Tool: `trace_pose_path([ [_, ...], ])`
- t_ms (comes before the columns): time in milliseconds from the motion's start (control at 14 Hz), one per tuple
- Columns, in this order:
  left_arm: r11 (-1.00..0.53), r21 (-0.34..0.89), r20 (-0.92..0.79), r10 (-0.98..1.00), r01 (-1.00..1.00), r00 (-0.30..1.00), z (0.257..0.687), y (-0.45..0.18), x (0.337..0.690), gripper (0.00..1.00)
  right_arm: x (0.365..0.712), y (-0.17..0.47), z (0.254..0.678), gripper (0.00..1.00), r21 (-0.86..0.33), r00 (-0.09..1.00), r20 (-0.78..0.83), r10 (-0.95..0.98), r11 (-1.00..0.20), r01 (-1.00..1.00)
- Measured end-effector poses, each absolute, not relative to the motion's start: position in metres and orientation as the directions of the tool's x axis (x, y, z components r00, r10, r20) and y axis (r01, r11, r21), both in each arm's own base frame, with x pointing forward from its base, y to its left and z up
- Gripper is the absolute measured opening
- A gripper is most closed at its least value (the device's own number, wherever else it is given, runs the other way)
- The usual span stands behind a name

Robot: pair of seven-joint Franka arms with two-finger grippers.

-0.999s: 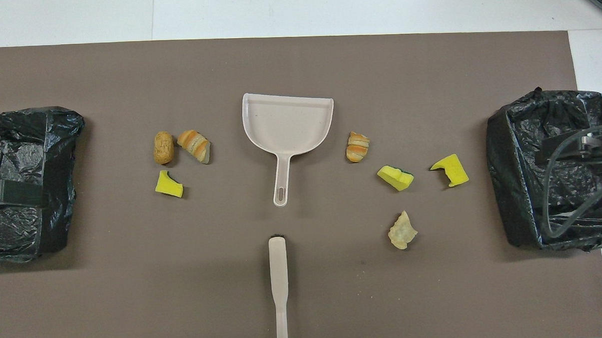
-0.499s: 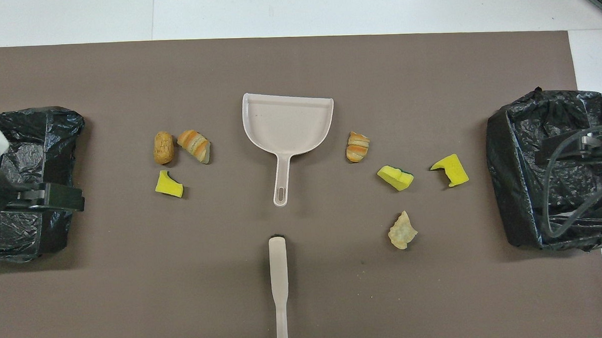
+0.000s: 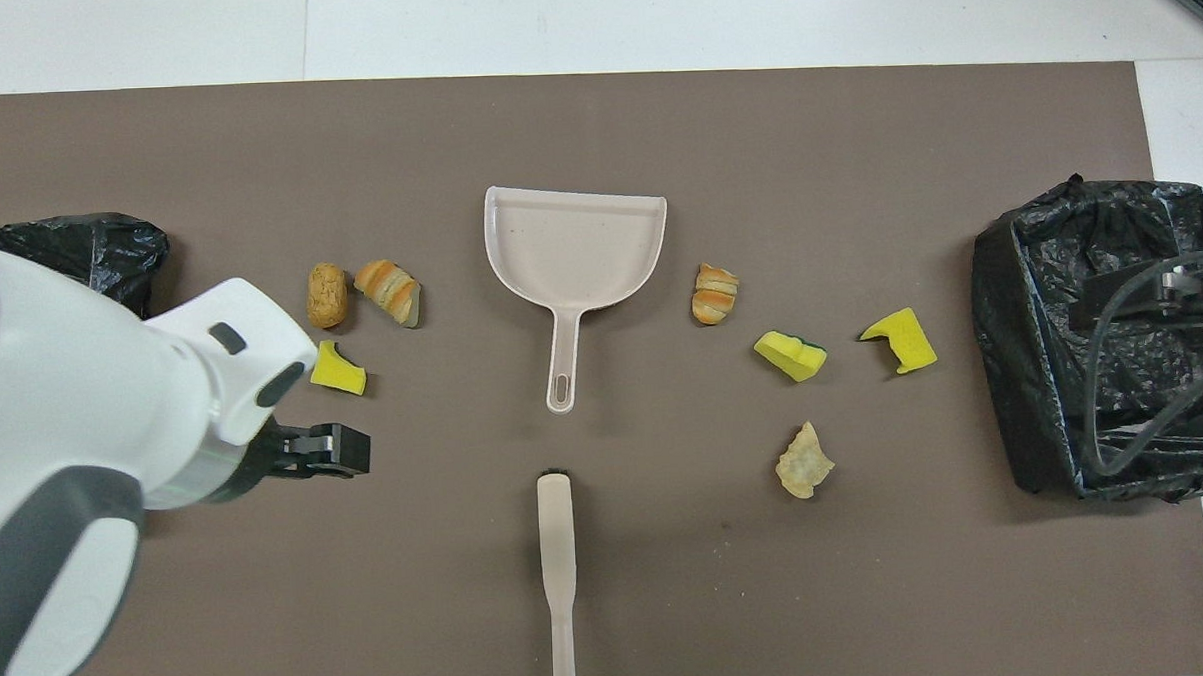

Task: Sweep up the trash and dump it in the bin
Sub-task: 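Reach the left gripper toward the beige brush handle, then grasp the brush handle with the left gripper while the right gripper reaches the dustpan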

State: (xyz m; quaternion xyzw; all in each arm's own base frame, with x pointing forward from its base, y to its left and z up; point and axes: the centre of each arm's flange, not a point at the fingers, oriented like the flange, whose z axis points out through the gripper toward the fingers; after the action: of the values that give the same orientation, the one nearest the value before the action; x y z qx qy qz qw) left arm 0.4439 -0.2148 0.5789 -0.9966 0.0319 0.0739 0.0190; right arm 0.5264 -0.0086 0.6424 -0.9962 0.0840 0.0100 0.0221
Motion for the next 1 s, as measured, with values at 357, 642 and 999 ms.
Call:
trace_pose_path([
  [357,-0.994,-0.014,-0.153,-0.107,-0.110,0.982,0.520,-0.271,0.394,1.00,0.526,-0.004,0.643,1.00,-0.042,0.987,-0.023,-0.158,-0.986,-0.159],
  [642,-0.987,-0.025,-0.136,-0.157,-0.162,0.978,0.463,-0.329,0.337,1.00,0.528,-0.003,0.637,1.00,-0.043,0.987,-0.018,-0.158,-0.986,-0.159],
  [999,-0.973,-0.047,-0.155,-0.216,-0.225,0.964,0.373,-0.356,0.294,1.00,0.529,0.001,0.631,1.00,-0.042,0.991,-0.024,-0.130,-0.990,-0.131],
])
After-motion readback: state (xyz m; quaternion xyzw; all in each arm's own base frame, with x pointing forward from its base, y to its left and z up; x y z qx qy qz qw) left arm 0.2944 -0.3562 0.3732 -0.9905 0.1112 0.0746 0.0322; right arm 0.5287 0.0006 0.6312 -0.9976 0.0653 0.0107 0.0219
